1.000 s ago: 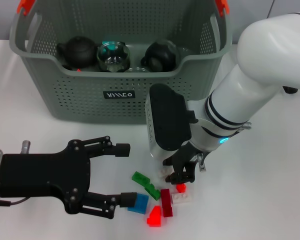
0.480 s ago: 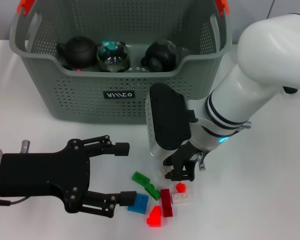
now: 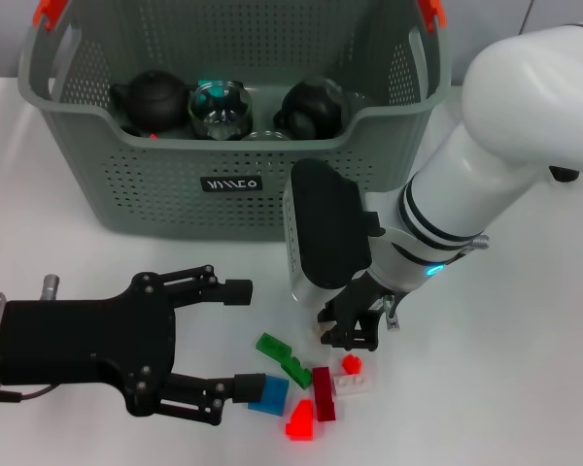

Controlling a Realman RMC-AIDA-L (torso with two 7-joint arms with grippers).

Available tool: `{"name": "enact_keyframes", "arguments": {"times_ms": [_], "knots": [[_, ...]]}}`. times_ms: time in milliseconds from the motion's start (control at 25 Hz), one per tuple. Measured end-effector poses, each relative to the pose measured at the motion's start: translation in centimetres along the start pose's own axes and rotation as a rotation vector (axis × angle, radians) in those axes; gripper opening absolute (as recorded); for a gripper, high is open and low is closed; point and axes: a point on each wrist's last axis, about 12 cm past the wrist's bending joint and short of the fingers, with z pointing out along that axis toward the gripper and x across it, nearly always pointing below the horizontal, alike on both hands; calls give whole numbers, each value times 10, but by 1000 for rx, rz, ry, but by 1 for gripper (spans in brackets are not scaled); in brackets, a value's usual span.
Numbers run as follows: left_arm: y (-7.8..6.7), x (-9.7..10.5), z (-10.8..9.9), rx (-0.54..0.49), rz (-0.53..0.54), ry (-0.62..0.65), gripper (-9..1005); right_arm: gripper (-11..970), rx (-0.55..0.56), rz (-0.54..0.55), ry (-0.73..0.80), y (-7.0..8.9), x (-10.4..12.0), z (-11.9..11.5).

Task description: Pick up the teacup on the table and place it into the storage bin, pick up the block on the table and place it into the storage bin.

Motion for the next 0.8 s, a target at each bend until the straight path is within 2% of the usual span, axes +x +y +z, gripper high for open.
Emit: {"name": "enact_keyframes", "arguments": {"times_ms": [400,800], "knots": [[0,0,-3,-9,11,-5,950,208,-12,30,-3,0,2,-3],[-2,4,-12,-28,18,17,949,207,-22,68,-71,-2,-3,-18]]}}
